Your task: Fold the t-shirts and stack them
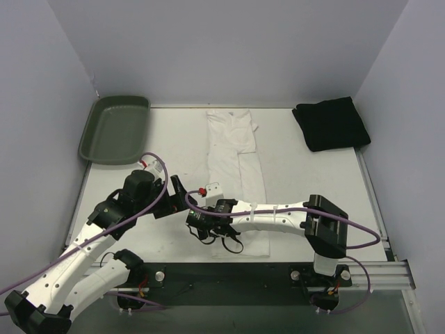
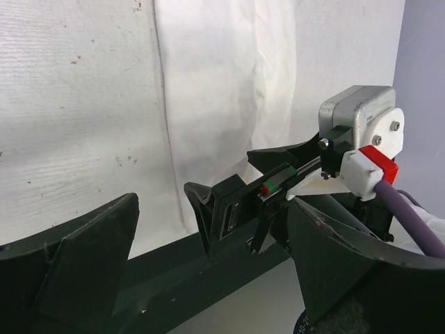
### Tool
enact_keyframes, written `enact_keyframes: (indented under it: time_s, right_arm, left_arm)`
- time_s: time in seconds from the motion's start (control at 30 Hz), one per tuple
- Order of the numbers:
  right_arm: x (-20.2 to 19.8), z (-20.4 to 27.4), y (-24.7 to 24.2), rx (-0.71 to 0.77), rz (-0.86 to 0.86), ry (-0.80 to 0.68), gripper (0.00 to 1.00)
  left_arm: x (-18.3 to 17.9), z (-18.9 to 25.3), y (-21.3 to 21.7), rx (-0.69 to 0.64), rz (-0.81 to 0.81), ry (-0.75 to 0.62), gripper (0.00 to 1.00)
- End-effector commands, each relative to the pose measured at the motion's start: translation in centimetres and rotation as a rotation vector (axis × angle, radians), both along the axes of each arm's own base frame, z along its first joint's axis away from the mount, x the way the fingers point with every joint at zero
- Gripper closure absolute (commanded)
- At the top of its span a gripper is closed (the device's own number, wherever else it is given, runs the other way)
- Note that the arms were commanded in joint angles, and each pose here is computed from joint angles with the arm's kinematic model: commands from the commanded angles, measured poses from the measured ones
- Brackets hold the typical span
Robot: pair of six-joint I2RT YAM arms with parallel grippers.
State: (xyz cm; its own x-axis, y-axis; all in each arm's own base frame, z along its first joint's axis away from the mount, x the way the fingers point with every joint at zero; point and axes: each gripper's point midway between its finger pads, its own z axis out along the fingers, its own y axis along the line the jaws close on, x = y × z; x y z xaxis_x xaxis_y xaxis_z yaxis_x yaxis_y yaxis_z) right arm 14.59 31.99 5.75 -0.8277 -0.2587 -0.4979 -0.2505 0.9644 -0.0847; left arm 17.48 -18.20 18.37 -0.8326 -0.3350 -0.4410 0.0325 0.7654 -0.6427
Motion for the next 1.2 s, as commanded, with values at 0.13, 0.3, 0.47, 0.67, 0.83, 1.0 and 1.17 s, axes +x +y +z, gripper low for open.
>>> enact_keyframes:
  time_s: [0.13,0.3,0.47,0.67,0.83,1.0,1.17]
  right_arm:
    - [1.7,-1.4,1.5,0.027,0.031,-0.039,0.13]
    - [2.0,-2.8,1.6,0.037,0.030,-0.002,0.13]
    - [1.1,-3.3,0.8,0.046,0.018,0.027,0.14]
    - [-0.5,-3.2,-1.5,0.046,0.000,0.027,0.14]
    - [-1.4,-2.3,-3.4,0.032,-0.012,-0.005,0.14]
    - [-2.4,-1.4,-5.1,0.026,-0.017,-0.032,0.14]
    - [-3.3,-1.5,-6.1,0.027,-0.033,-0.031,0.14]
  left_arm:
    - [0.0,1.3,-0.5,-0.032,-0.026,-0.033,0.02]
    - [0.2,1.4,-0.1,-0.008,-0.008,-0.041,0.02]
    - [0.5,1.6,1.3,0.041,0.039,-0.061,0.03]
    - [0.9,1.7,1.7,0.049,0.065,-0.075,0.02]
    - [0.9,1.2,1.4,0.036,0.061,-0.063,0.03]
    - [1.1,1.1,1.2,0.033,0.063,-0.059,0.03]
    - [1.1,1.3,1.2,0.029,0.066,-0.061,0.03]
